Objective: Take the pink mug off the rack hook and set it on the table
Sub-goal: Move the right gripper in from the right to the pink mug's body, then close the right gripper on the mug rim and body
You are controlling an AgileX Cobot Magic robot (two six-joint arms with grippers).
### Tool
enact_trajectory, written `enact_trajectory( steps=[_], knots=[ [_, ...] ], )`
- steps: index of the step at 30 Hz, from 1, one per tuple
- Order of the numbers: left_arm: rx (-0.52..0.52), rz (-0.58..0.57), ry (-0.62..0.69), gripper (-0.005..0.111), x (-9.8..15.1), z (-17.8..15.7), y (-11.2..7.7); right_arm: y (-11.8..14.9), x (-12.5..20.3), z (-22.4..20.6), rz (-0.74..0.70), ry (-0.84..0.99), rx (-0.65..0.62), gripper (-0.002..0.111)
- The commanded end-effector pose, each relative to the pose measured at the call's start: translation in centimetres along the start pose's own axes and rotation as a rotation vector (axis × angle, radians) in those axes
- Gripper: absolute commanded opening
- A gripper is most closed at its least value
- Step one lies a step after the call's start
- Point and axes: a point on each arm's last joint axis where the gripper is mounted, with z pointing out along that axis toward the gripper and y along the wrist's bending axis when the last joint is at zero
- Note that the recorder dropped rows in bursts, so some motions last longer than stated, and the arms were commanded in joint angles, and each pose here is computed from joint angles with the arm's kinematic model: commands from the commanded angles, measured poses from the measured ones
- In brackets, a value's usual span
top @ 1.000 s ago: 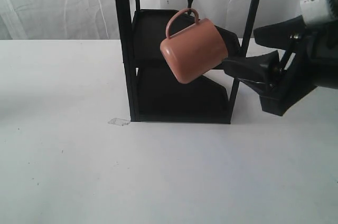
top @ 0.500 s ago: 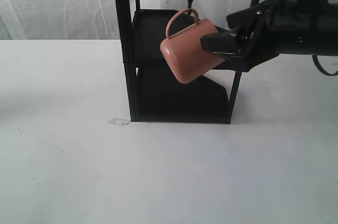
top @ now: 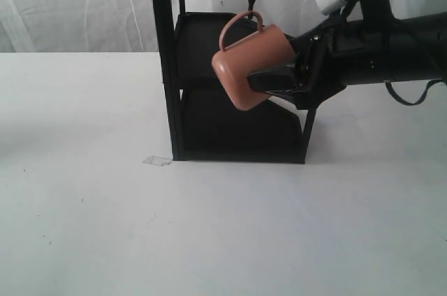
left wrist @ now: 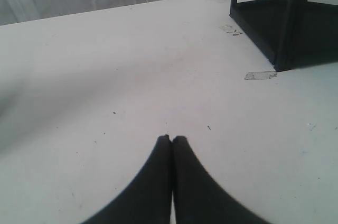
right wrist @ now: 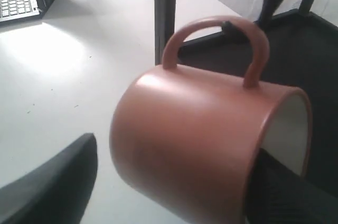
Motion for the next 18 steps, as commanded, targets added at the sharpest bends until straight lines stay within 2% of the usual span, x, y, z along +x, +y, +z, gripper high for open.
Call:
enact_trajectory(
  steps=[1,9,15,18],
  knots=[
    [-0.004,-0.005,0.004,0.0,0.1,0.0,0.0,0.8,-0.3,0.6,-0.017,0.002,-0.046,0.068],
    [-0.004,-0.005,0.004,0.0,0.1,0.0,0.0,1.6,-0.2,2.2,-0.036,0.026,-0.064,0.066],
    [-0.004,-0.005,0.004,0.0,0.1,0.0,0.0,1.7,-1.0,3.5,-0.057,0.021,-0.089,0.05],
    [-0.004,-0.005,0.004,0.0,0.1,0.0,0.0,1.5,-1.0,3.8,-0.051,0.022,-0.07,0.036]
  ],
)
